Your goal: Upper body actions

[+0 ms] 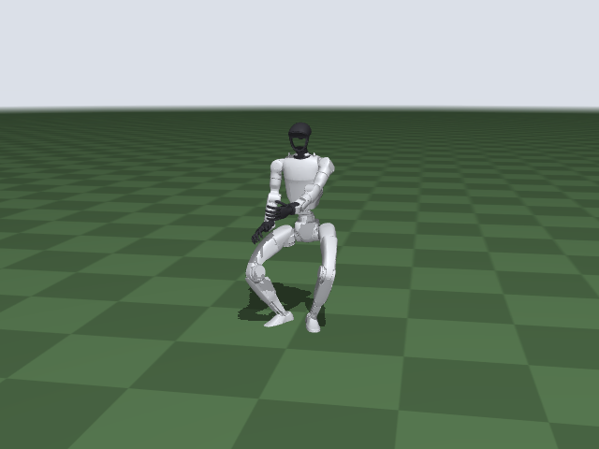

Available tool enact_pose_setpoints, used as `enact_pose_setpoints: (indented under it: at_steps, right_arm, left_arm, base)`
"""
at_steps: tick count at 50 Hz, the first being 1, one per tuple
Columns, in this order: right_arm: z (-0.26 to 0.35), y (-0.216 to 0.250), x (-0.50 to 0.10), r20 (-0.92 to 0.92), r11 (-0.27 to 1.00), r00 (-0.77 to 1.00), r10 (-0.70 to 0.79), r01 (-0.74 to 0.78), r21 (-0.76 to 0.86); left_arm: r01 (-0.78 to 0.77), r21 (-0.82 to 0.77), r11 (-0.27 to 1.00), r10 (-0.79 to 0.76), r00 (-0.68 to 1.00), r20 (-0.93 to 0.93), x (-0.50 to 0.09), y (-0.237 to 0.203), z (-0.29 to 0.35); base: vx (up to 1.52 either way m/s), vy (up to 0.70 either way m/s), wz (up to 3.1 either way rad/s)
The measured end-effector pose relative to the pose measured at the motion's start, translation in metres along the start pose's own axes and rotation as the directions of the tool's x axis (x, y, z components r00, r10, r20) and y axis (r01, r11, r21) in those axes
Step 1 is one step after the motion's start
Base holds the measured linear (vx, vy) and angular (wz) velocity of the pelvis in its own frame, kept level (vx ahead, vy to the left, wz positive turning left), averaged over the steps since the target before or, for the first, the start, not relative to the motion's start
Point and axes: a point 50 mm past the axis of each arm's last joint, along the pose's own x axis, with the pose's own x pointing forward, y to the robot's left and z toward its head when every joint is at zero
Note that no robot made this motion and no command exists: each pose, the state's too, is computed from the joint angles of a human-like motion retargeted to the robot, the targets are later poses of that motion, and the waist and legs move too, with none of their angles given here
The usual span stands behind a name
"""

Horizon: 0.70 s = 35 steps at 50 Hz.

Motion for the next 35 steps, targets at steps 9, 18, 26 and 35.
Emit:
enact_pose_setpoints:
  at_steps: [9,18,26,35]
  right_arm:
    - [-0.001,0.0,-0.001,-0.003,1.0,1.0,0.0,0.0,-0.002]
    - [-0.003,-0.001,-0.001,-0.009,1.0,1.0,-0.005,0.005,-0.002]
    - [-0.004,-0.002,-0.002,-0.013,1.0,1.0,-0.006,0.006,0.0]
    - [-0.006,-0.003,-0.002,-0.02,1.0,1.0,-0.017,0.017,0.007]
  left_arm:
    - [-0.004,0.082,0.997,0.001,1.0,0.03,-0.004,0.009,0.006]
    - [-0.03,0.244,0.969,-0.016,0.983,0.186,-0.016,0.016,0.026]
    - [-0.141,0.458,0.878,-0.009,0.951,0.31,-0.04,0.03,0.038]
    - [-0.297,0.752,0.588,0.021,0.935,0.353,-0.083,0.057,0.025]
  base:
    - [0.0,0.0,0.0]
    - [0.0,0.0,0.0]
    - [0.0,0.0,0.0]
    - [0.0,0.0,0.0]
